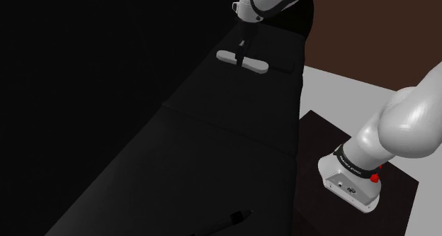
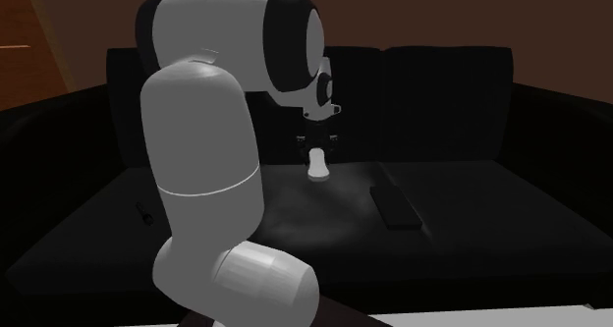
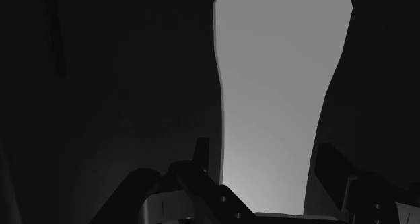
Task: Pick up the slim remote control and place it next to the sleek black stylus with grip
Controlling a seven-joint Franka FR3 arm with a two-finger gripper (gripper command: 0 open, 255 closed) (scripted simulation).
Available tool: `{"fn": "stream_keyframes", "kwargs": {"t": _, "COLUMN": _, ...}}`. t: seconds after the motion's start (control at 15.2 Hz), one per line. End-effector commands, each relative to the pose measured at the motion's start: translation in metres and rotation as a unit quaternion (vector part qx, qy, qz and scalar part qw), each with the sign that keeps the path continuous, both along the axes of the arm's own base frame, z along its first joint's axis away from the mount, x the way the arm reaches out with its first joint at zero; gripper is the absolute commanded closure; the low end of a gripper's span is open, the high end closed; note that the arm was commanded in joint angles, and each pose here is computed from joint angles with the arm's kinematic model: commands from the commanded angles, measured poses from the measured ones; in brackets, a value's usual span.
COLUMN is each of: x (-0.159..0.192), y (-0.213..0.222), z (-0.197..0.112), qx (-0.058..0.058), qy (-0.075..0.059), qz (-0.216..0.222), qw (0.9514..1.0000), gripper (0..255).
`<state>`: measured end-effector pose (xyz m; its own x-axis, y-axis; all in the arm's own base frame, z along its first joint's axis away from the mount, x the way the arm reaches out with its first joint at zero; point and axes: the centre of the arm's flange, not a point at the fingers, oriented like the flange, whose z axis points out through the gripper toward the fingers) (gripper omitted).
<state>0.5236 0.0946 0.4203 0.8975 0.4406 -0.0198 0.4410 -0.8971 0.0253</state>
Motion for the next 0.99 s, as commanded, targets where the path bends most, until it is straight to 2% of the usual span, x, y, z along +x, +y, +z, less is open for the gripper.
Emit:
{"fn": "stream_keyframes", "kwargs": {"t": 0.0, "x": -0.01, "y": 0.022, "z": 0.0, "qx": 0.0, "qy": 0.0, "qz": 0.0, "qw": 1.0, "gripper": 255}}
{"fn": "stream_keyframes", "kwargs": {"t": 0.92, "x": -0.073, "y": 0.195, "z": 0.001, "qx": 0.0, "qy": 0.0, "qz": 0.0, "qw": 1.0, "gripper": 255}}
